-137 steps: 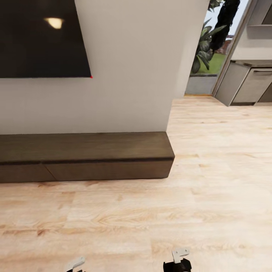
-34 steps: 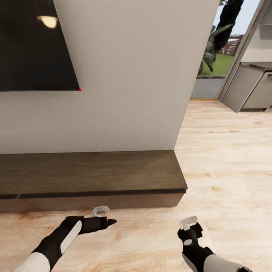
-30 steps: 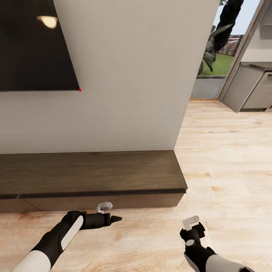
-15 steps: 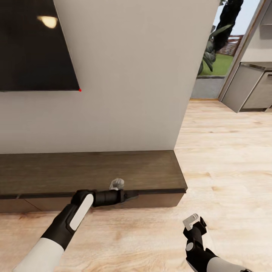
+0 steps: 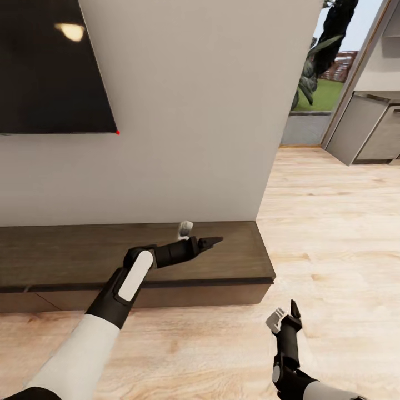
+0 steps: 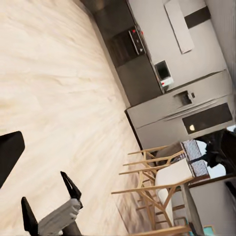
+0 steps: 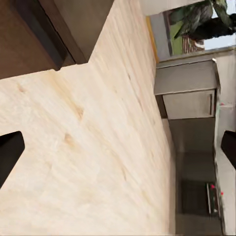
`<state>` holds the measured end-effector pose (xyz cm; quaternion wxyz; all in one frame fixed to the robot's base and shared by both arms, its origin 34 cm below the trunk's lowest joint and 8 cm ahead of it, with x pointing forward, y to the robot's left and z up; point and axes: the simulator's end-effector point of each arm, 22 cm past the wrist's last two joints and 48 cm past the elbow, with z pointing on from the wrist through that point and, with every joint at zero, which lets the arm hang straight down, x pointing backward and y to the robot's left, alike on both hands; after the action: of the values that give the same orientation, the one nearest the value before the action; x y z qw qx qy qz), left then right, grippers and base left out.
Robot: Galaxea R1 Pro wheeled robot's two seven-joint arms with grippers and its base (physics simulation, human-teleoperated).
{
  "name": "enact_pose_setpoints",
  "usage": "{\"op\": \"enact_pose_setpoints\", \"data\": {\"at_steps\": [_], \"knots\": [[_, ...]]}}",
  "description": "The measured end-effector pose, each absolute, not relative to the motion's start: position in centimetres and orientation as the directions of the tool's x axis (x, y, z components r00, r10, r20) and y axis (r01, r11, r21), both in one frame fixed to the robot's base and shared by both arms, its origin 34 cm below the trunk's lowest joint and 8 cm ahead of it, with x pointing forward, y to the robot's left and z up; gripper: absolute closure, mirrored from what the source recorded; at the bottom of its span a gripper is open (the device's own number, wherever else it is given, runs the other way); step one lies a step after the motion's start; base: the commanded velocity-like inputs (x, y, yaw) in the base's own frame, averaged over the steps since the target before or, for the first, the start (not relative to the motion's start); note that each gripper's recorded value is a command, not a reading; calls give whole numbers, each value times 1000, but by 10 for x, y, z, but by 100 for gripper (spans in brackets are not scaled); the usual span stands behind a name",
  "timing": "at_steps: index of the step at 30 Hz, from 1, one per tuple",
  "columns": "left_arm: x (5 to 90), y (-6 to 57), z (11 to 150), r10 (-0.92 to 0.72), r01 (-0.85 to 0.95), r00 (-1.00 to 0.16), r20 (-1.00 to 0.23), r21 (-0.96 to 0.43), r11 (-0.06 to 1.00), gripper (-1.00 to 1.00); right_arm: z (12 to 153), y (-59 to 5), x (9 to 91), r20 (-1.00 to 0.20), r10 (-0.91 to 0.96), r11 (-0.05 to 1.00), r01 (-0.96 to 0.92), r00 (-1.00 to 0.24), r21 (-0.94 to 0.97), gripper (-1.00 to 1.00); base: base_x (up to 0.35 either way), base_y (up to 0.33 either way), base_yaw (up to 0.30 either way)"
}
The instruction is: Place each of the two pumpkins and all three candles from the living room inside a cabinet in the living room (use any cabinet), then make sure every cabinet is closed, and position the cauldron so it is next to a table in the living room.
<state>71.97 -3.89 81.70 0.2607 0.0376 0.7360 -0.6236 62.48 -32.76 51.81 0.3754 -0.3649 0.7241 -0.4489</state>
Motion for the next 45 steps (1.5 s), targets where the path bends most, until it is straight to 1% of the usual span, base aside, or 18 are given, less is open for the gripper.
{"op": "enact_pose_setpoints", "data": {"at_steps": [1,2,3,6,9,14,18,22,26,31,45], "knots": [[719,-45,821,-271,384,-861,-430,-900,207,-100,527,-317,629,-166,-901,258,-187,-400,-948,-100,0,0,0],[718,-49,824,-272,386,-861,-429,-901,199,-100,538,-301,634,-85,-936,155,-184,-342,-971,-100,0,0,0],[717,-50,825,-272,386,-861,-429,-901,197,-100,545,-290,638,-56,-950,113,-170,-308,-979,-100,0,0,0],[717,-51,827,-274,390,-860,-431,-900,193,-100,557,-259,644,-35,-972,66,-131,-230,-989,-100,0,0,0],[717,-51,828,-273,394,-859,-434,-899,191,-100,563,-221,648,-34,-990,50,-117,-137,-992,-100,0,0,0],[717,-52,833,-273,404,-854,-443,-895,187,-100,564,-206,649,-23,-997,32,-117,-76,-993,-100,0,0,0],[716,-52,838,-274,417,-849,-452,-891,180,-100,561,-204,650,-25,-997,34,-136,-69,-990,-100,0,0,0],[716,-51,840,-275,422,-846,-456,-889,178,-100,546,-204,652,-27,-997,41,-206,-69,-978,-100,0,0,0],[717,-47,854,-281,455,-827,-487,-873,174,-100,535,-208,651,-24,-997,42,-261,-71,-964,-100,0,0,0],[716,-46,869,-284,493,-805,-521,-854,169,-100,533,-208,652,-25,-997,43,-269,-70,-962,-100,0,0,0],[714,-46,860,-286,495,-804,-522,-853,167,-100,532,-204,673,-52,-997,66,-261,-59,-963,-100,0,0,0]]}}
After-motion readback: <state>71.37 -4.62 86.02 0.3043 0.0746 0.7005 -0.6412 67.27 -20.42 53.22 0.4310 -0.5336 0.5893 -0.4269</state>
